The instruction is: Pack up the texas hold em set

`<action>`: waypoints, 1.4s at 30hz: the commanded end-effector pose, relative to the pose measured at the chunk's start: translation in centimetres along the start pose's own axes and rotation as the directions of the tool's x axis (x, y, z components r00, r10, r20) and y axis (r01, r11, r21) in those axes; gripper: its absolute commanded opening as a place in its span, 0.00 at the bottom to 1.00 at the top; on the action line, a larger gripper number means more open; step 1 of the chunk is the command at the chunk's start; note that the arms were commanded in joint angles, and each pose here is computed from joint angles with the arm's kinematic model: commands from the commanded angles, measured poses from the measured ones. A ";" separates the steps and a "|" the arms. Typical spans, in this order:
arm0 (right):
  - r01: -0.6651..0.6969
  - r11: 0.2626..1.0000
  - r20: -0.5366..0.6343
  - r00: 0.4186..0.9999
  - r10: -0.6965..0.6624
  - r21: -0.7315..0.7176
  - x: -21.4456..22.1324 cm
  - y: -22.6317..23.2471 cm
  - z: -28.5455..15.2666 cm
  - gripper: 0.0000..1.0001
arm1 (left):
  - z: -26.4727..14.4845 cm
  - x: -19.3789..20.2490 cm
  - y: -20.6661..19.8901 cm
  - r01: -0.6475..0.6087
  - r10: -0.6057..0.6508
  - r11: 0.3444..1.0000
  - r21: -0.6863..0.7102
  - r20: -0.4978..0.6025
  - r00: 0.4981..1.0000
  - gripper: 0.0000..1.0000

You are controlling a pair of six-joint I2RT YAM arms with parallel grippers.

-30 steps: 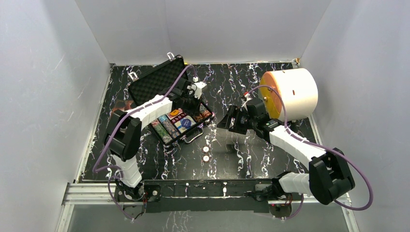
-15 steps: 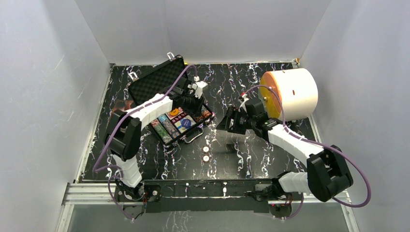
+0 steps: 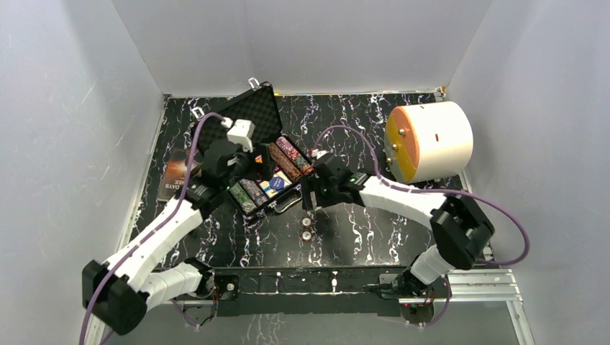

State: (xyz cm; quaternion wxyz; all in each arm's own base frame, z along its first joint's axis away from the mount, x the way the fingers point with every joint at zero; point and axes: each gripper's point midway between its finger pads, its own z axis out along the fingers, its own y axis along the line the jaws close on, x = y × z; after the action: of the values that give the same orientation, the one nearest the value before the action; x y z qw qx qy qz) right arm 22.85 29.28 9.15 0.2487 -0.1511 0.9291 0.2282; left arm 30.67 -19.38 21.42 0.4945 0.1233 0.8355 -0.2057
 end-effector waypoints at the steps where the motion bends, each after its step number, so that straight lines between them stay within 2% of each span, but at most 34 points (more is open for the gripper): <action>1: 0.150 0.969 -0.076 0.988 -0.137 0.196 1.2 -1.5 0.8 0.87 | -2.9 -0.4 3.9 0.095 -0.072 0.972 -0.213 0.116 0.991 0.83; 6: 0.243 0.941 -0.171 0.963 -0.206 0.235 2.7 -0.6 2.5 0.87 | -4.3 0.5 5.4 0.119 -0.082 0.952 -0.280 0.140 0.987 0.87; 11: 0.248 0.948 -0.259 0.946 -0.194 0.198 4.4 0.5 4.2 0.76 | -5.0 0.8 6.6 0.134 -0.084 0.930 -0.342 0.156 0.984 0.89; 23: 0.316 0.920 -0.298 0.923 -0.242 0.232 5.8 1.5 4.7 0.76 | -5.3 1.0 7.3 0.133 -0.079 0.917 -0.377 0.154 0.985 0.90; 27: 0.327 0.917 -0.306 0.918 -0.251 0.229 6.0 1.7 4.9 0.71 | -5.2 1.1 7.3 0.132 -0.080 0.916 -0.378 0.151 0.985 0.90; 36: 0.307 0.921 -0.318 0.921 -0.224 0.241 7.2 1.0 5.6 0.62 | -5.1 1.4 7.3 0.132 -0.083 0.917 -0.377 0.143 0.986 0.91; 42: 0.250 0.943 -0.346 0.924 -0.164 0.221 8.3 -0.1 6.7 0.60 | -5.1 1.5 7.1 0.135 -0.089 0.920 -0.369 0.138 0.986 0.91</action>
State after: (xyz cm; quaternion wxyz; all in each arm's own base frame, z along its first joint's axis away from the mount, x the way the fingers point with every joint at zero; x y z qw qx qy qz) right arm 18.45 32.20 2.07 0.1569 -0.2717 0.9480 0.0538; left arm 29.08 -11.02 20.53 0.5403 -0.0266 0.8375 -0.0769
